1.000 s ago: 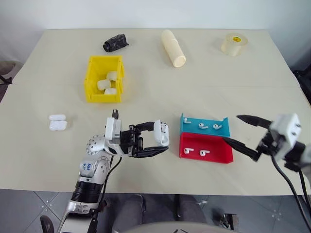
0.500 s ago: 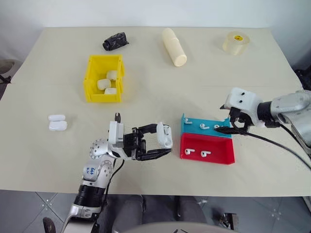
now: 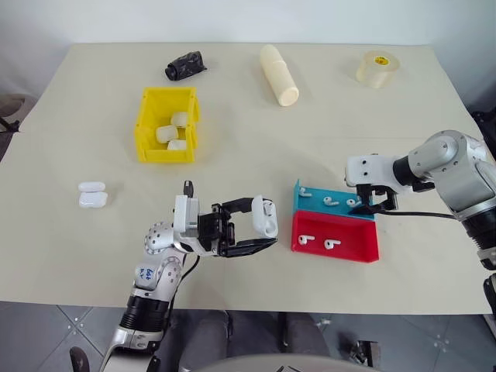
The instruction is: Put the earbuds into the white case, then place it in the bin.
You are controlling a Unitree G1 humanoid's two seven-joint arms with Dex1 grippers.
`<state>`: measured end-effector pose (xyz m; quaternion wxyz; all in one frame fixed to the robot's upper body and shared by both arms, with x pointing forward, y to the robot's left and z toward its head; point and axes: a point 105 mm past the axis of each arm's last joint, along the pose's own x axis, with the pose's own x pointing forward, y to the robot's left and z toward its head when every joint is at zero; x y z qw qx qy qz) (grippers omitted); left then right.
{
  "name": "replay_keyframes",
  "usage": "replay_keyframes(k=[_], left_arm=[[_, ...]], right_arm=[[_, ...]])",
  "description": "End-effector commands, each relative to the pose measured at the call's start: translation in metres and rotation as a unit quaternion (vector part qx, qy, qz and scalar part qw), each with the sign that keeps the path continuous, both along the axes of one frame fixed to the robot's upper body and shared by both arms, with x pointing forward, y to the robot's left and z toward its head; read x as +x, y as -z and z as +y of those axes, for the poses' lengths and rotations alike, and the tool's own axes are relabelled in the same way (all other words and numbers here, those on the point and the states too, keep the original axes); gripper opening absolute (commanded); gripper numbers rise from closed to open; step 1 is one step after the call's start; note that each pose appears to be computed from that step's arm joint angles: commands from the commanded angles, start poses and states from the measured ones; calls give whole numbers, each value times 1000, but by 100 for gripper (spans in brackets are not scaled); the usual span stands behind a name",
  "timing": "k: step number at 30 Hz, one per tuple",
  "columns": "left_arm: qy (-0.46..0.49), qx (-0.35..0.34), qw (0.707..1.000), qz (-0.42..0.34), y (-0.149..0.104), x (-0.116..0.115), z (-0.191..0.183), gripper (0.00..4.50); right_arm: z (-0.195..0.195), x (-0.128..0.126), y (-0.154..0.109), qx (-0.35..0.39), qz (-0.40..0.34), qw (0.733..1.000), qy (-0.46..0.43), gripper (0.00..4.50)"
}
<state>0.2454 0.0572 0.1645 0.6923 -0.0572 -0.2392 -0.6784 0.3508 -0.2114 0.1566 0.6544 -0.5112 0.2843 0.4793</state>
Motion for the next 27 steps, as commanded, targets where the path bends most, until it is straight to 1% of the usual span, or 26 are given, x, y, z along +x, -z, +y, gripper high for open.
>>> replay_keyframes(k=[1, 3, 5, 7, 10, 11, 14, 22, 25, 27], left_arm=[[-5, -6, 1000, -18, -5, -4, 1, 281], [-7, -6, 1000, -19, -5, -4, 1, 281], [-8, -6, 1000, -19, -5, -4, 1, 281], [-8, -6, 1000, -19, -5, -4, 1, 281], [-9, -8, 1000, -20, -5, -4, 1, 281], [-9, -8, 1000, -20, -5, -4, 1, 281], [-9, -8, 1000, -20, -5, -4, 1, 281], [-9, -7, 1000, -22, -7, -4, 1, 281], [-9, -7, 1000, -23, -8, -4, 1, 281], [-8, -8, 1000, -23, -10, -4, 0, 281]], right_arm=[[-1, 0, -5, -14, 0, 1000, -6, 445], [-4, 0, -2, -28, 4, 1000, -3, 445], [-7, 0, 0, -38, 6, 999, 3, 406], [-8, 1, 1, -47, 5, 999, 4, 352], [-11, -6, 5, -65, 32, 997, 0, 248], [-10, -5, 5, -61, 30, 998, -1, 219], [-4, -4, 6, -54, 24, 998, -5, 219], [-5, -8, 13, -62, 40, 997, -9, 219], [-3, -11, 15, -54, 49, 997, -6, 160], [-1, -11, 16, -51, 47, 998, -6, 100]])
